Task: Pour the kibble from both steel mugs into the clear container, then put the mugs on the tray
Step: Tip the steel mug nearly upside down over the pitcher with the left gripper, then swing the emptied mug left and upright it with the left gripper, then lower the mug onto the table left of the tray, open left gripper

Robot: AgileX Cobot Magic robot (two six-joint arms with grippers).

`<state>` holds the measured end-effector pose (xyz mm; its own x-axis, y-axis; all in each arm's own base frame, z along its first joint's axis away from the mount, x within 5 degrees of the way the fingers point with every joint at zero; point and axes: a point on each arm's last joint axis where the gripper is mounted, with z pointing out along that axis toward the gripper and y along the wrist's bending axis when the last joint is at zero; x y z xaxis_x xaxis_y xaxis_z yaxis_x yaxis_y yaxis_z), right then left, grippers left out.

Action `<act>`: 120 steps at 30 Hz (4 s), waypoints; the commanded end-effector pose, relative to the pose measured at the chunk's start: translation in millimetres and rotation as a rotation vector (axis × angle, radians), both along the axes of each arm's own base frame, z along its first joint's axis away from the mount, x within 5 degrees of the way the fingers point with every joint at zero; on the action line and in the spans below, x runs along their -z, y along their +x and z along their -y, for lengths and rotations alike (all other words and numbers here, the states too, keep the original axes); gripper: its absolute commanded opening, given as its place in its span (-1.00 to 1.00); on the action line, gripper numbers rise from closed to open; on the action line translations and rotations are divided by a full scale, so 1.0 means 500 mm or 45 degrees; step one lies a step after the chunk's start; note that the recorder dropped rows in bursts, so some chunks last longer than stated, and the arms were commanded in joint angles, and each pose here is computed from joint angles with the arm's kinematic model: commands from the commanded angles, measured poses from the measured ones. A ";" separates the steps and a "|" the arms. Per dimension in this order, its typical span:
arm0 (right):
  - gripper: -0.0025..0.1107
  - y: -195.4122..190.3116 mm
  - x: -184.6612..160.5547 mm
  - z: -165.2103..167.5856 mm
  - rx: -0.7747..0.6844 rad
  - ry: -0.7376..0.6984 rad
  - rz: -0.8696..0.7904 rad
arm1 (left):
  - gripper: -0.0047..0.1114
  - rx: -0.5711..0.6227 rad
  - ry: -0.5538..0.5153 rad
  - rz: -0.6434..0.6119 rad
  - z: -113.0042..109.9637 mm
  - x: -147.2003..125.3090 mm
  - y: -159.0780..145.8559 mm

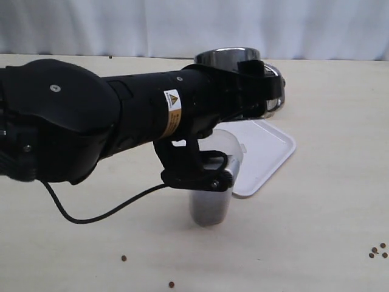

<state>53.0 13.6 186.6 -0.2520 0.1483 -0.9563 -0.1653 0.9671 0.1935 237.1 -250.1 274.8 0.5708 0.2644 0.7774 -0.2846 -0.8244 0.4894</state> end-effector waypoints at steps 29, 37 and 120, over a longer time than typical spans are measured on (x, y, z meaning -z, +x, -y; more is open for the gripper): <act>-0.87 0.001 0.000 0.000 -0.001 -0.003 0.013 | -0.92 -0.028 0.064 0.070 -0.005 -0.007 0.009; -0.87 0.001 0.000 0.000 -0.001 -0.003 0.013 | -0.92 -0.220 -0.273 -0.147 -0.014 -0.007 0.016; -0.87 0.001 0.000 0.000 -0.001 -0.003 0.013 | 0.37 -1.076 -2.183 -1.788 -0.399 0.442 0.186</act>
